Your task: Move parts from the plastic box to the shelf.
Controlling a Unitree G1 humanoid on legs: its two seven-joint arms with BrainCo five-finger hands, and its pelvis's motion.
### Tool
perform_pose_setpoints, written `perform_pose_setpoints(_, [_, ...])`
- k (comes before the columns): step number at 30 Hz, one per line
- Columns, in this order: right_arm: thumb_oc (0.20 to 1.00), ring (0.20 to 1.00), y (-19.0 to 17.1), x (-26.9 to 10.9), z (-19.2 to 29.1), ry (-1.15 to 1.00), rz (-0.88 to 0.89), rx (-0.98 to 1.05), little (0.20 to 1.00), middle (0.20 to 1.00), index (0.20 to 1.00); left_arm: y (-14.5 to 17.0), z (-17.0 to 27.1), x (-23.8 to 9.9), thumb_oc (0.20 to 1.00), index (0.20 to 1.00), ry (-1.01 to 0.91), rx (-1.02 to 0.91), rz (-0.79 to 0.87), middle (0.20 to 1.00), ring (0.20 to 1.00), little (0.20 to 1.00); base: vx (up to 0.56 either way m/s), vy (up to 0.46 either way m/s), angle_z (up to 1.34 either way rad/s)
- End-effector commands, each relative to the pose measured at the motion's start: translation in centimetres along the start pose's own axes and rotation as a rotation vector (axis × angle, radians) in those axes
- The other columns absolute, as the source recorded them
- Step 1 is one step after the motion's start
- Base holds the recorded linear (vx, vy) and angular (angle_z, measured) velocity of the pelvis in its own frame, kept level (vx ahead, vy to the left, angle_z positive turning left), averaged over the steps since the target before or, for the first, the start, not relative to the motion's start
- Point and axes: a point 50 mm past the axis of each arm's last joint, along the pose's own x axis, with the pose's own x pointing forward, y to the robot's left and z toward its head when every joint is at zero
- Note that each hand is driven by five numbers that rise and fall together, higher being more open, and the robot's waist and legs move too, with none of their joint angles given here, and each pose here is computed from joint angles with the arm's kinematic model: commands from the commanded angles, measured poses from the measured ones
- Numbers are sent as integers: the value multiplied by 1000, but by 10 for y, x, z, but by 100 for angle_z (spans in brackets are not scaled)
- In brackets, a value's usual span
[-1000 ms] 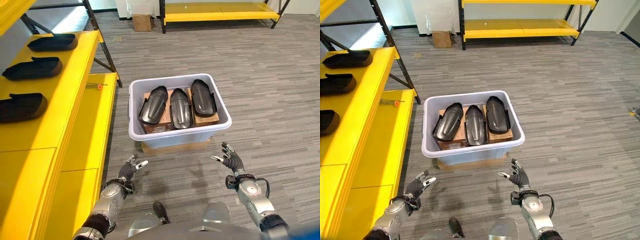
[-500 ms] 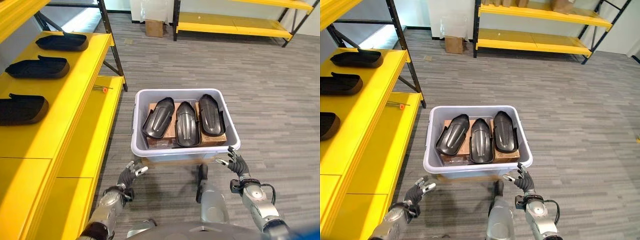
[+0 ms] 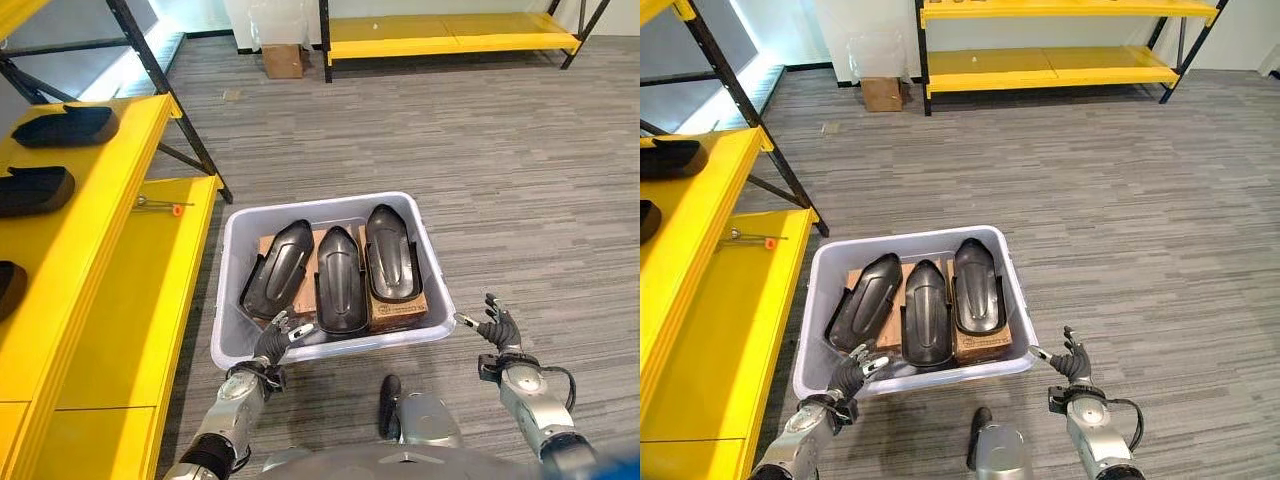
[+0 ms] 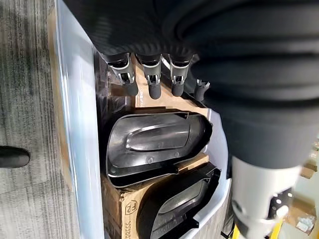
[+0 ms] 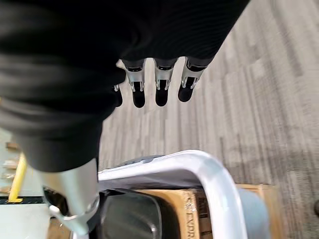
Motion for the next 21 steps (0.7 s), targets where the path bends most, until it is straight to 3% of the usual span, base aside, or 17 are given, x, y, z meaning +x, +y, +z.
perform_pose_setpoints(1, [1000, 1000, -1, 0, 8, -46, -31, 36, 1000, 1000, 1000, 5, 5, -8, 1000, 1000, -41, -2, -5, 1000, 1000, 1000, 101, -89, 0])
perform_pose_setpoints(8, [1000, 1000, -1, -1, 12, -77, -8, 3, 1000, 1000, 1000, 11, 4, -13, 1000, 1000, -63, -69, 24, 1000, 1000, 1000, 116, -148, 3])
perform_pose_setpoints(14, [1000, 1000, -8, -2, 19, -125, 7, -14, 1000, 1000, 1000, 5, 34, -10, 1000, 1000, -192, -71, 6, 1000, 1000, 1000, 61, -156, -2])
perform_pose_setpoints(21, [1000, 1000, -13, 2, 30, -157, -9, -9, 1000, 1000, 1000, -7, 39, -5, 1000, 1000, -169, -61, -72, 1000, 1000, 1000, 61, 199, -3])
